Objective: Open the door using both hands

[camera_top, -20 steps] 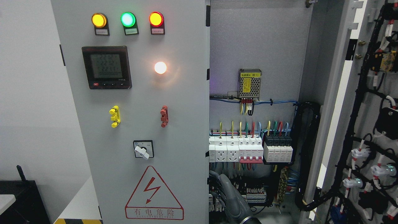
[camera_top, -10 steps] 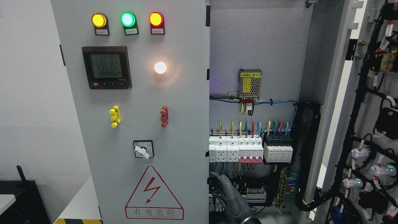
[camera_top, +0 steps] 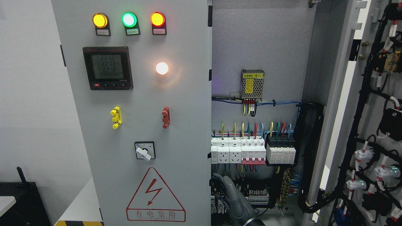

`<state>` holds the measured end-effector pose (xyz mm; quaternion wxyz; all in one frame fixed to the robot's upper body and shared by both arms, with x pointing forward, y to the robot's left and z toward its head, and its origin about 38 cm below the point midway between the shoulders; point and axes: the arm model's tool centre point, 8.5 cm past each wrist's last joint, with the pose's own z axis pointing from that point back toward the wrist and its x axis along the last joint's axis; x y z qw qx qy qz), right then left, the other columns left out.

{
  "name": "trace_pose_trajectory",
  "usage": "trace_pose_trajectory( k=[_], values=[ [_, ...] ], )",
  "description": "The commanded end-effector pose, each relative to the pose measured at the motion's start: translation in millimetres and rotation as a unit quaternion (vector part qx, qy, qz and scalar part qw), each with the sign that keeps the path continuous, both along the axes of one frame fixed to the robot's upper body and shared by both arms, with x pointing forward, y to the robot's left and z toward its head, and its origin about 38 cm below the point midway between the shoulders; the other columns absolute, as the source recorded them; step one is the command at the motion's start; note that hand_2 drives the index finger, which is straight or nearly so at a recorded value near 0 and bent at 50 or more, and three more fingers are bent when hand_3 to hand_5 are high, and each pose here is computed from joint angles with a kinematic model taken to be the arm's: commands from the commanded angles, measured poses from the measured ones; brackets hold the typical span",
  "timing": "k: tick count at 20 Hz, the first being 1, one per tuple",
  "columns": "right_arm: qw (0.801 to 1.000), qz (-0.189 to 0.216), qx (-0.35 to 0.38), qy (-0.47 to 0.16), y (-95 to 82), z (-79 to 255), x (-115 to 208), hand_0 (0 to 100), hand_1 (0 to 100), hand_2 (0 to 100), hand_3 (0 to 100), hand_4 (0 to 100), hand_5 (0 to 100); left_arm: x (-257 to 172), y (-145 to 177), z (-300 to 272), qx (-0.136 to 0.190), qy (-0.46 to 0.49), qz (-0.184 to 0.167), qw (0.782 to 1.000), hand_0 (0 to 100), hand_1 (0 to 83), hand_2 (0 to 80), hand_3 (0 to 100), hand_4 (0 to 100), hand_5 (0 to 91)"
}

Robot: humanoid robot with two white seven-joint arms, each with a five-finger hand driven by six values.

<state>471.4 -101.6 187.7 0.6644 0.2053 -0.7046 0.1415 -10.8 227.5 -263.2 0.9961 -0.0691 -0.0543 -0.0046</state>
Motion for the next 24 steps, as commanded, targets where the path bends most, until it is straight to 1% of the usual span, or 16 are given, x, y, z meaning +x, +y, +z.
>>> trace_pose_trajectory(
  k=[1, 4, 14, 18, 24],
  values=[
    [1.0, -0.001, -0.004, 0.004, -2.2, -1.5, 5.5, 11, 0, 0, 0, 0, 0, 0.0, 0.5, 0.0, 0.002, 0.0, 0.002, 1.0, 0, 0.0, 0.0, 0, 3, 0.0],
    [1.0, 0.01, 0.008, 0.008, 0.0, 1.4, 6.1, 11, 0, 0, 0, 0, 0, 0.0, 0.5, 0.0, 0.002, 0.0, 0.002, 1.0, 0, 0.0, 0.0, 0, 3, 0.0],
    [1.0, 0.009, 0.007, 0.003, -0.4, 7.5, 11.7, 11, 0, 0, 0, 0, 0, 0.0, 0.5, 0.0, 0.002, 0.0, 0.002, 1.0, 0, 0.0, 0.0, 0, 3, 0.0],
    [1.0, 0.017, 0.007, 0.003, 1.4, 6.8, 10.3, 11, 0, 0, 0, 0, 0, 0.0, 0.5, 0.0, 0.002, 0.0, 0.002, 1.0, 0, 0.0, 0.0, 0, 3, 0.0],
    [1.0, 0.015, 0.003, 0.013, -1.1, 0.5, 13.7, 11, 0, 0, 0, 0, 0, 0.0, 0.7, 0.0, 0.002, 0.0, 0.002, 1.0, 0, 0.0, 0.0, 0, 3, 0.0]
  ],
)
